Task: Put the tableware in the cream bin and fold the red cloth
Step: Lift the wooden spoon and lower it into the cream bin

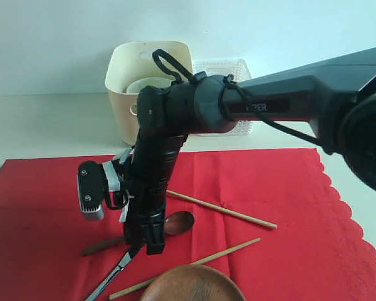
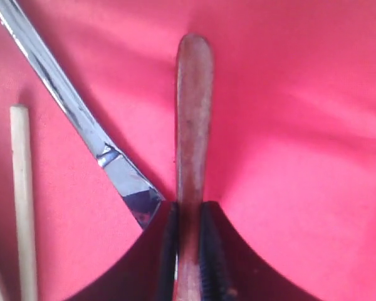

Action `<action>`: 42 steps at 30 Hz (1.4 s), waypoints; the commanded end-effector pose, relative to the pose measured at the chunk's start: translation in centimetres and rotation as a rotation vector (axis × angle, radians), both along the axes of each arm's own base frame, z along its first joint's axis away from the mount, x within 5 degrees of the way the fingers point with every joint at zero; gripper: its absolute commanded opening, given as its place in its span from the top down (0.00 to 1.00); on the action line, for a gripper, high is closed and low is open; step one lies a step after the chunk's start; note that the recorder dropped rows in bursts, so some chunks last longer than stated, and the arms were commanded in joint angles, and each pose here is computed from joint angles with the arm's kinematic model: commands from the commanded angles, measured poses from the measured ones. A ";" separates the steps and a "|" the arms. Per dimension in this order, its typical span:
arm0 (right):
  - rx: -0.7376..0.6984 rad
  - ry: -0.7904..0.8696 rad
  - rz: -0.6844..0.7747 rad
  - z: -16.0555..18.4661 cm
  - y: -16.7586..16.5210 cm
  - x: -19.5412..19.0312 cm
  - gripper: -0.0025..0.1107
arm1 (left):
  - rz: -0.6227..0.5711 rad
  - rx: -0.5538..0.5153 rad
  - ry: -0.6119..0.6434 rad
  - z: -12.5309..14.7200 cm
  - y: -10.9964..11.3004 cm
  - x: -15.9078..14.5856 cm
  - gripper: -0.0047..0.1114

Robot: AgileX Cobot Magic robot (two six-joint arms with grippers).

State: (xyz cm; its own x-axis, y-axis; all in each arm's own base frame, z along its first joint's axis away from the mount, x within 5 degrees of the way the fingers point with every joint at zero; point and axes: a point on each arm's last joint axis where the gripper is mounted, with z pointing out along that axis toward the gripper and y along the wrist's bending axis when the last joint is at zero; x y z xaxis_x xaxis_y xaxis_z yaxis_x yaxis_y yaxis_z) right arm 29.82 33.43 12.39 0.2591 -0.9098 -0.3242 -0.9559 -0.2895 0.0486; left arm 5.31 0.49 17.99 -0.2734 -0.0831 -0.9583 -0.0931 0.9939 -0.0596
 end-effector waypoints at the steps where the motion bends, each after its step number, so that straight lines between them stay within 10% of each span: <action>1: 0.034 -0.023 -0.057 3.0 -0.2 -0.2 0.98 | -0.005 0.007 -0.018 0.2 0.0 0.0 0.95; 11: 0.373 -0.222 -0.326 14.0 -1.9 1.5 0.98 | -0.005 0.007 -0.018 0.2 0.0 0.0 0.95; 24: 1.018 -0.127 -0.741 19.8 -11.1 10.1 0.98 | -0.005 0.007 -0.018 0.2 0.0 0.0 0.95; 42: 1.206 -0.079 -0.580 12.7 -14.0 16.3 0.98 | -0.005 0.007 -0.018 0.2 0.0 0.0 0.95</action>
State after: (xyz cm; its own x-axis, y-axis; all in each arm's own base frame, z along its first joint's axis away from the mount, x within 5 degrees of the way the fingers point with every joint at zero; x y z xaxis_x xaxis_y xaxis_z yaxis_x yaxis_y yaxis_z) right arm 45.54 19.35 24.92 -0.0560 -0.0781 -0.9954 -0.9323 0.3608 0.0241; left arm 5.31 0.49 17.99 -0.2734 -0.0831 -0.9583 -0.0931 0.9939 -0.0596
